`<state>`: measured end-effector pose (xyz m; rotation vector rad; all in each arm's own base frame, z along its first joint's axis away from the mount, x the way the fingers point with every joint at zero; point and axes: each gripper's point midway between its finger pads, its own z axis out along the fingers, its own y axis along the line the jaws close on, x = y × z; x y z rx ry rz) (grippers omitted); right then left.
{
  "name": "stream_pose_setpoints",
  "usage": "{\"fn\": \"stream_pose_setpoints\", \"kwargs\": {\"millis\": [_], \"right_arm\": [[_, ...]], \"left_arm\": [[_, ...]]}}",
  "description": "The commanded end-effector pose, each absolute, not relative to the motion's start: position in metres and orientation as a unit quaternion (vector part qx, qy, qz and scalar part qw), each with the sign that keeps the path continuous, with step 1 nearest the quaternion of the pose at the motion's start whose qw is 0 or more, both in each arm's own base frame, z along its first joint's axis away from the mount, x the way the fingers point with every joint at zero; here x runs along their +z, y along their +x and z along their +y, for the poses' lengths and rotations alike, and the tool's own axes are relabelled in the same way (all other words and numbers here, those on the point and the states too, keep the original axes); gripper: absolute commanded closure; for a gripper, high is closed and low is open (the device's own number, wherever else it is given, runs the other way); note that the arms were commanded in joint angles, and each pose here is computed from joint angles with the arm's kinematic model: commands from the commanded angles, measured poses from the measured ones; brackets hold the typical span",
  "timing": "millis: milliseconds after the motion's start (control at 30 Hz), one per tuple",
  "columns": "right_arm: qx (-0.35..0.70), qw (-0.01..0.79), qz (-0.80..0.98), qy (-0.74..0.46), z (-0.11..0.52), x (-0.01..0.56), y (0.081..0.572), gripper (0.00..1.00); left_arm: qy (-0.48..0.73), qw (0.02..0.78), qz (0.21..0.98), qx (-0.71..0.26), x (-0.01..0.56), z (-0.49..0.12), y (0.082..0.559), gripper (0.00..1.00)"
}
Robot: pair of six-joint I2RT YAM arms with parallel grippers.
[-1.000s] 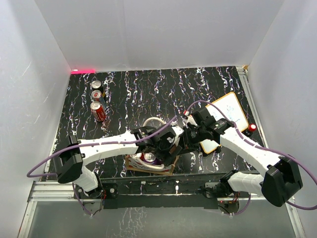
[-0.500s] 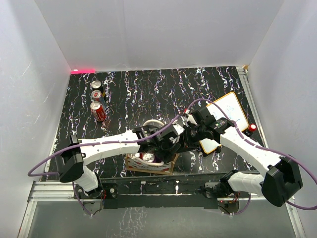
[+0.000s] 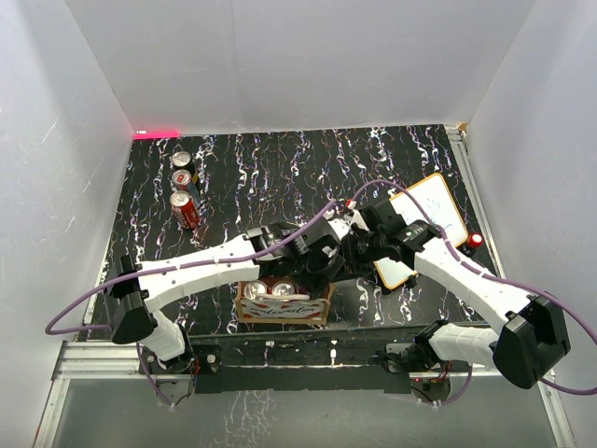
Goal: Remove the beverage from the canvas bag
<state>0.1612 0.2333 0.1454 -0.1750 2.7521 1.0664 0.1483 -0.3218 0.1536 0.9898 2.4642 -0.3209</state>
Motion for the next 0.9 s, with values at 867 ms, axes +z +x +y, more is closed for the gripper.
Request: {"fn": "stream_pose_setpoints", "kwargs": {"millis": [867], "right_arm": [[0.346,0.163,0.922,-0.067,0.239,0.151,0.198,0.88]], "left_arm": [[0.177,0.363,0.905,-0.132,0.350,-0.288,0.182,1.00]]}}
